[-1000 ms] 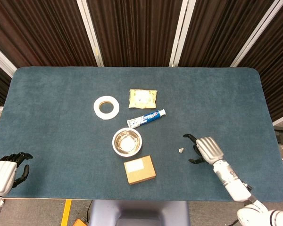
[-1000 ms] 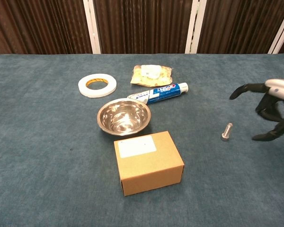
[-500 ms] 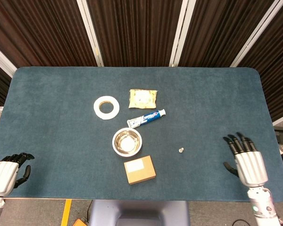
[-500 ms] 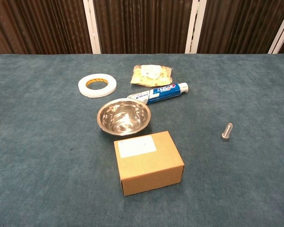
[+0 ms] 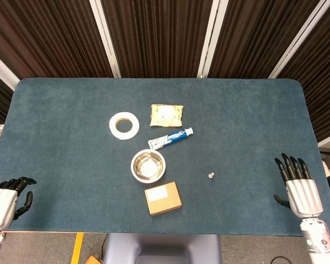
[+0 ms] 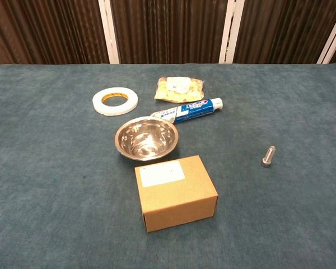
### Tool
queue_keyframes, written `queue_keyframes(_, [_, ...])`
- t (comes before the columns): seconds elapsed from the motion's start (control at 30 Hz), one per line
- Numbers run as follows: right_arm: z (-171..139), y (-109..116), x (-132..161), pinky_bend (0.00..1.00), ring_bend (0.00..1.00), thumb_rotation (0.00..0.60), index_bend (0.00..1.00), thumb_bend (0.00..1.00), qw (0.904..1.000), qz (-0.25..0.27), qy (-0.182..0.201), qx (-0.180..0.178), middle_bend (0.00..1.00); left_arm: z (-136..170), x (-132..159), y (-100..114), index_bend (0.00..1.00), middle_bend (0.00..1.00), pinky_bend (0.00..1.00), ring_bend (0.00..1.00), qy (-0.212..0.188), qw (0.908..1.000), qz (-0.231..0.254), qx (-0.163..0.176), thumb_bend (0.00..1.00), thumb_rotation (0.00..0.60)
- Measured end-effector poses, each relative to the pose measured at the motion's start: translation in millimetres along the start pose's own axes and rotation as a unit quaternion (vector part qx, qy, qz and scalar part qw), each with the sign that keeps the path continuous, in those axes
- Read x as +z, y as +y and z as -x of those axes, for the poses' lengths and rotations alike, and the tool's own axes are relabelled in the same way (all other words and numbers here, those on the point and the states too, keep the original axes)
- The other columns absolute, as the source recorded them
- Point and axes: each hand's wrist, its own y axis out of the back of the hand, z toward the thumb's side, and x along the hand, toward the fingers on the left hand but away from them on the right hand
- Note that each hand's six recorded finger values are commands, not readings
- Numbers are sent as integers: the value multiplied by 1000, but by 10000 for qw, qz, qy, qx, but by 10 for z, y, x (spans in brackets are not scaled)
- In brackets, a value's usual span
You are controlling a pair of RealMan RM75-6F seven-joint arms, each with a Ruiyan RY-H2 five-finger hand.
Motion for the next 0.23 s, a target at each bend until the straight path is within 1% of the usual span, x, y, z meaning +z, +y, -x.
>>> queue_keyframes(0.23, [-12,86,19,161,0,600,70,81,9996,112,92,-241,39,-11,-2,-24,398,385,509,431,22,10000,-31,-67,546,600])
